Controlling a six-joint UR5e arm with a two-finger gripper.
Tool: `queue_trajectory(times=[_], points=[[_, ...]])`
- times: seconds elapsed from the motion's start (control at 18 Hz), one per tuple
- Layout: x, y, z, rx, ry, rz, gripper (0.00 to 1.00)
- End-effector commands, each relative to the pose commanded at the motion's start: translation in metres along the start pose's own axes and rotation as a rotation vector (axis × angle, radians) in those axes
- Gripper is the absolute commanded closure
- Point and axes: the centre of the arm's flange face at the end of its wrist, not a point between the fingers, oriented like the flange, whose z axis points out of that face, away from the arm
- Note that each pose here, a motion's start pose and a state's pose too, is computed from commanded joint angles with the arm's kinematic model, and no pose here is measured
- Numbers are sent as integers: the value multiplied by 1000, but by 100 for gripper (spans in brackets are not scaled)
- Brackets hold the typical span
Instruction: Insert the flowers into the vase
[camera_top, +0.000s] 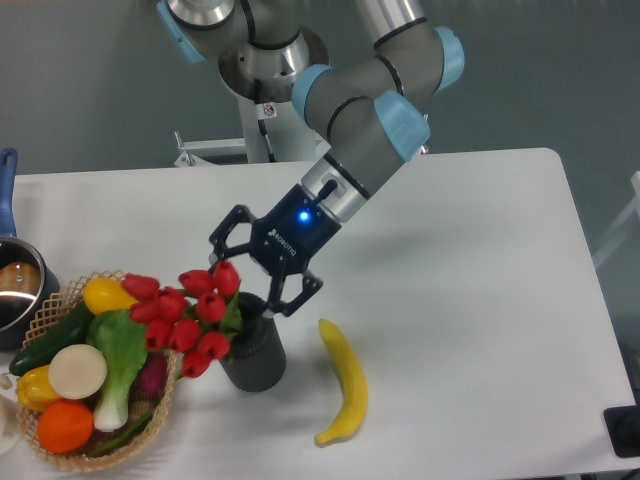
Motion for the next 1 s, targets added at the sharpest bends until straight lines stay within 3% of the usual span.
queue_trajectory(times=[0.33, 0.5, 0.72, 0.83, 1.0], points=[[7, 22, -54, 26, -100, -48, 0], [1, 38, -70, -36, -179, -71, 0], [-21, 53, -104, -270, -399, -79, 0], [-37, 62, -117, -437, -490, -6, 0], [-82, 84, -133, -638, -550, 34, 0]])
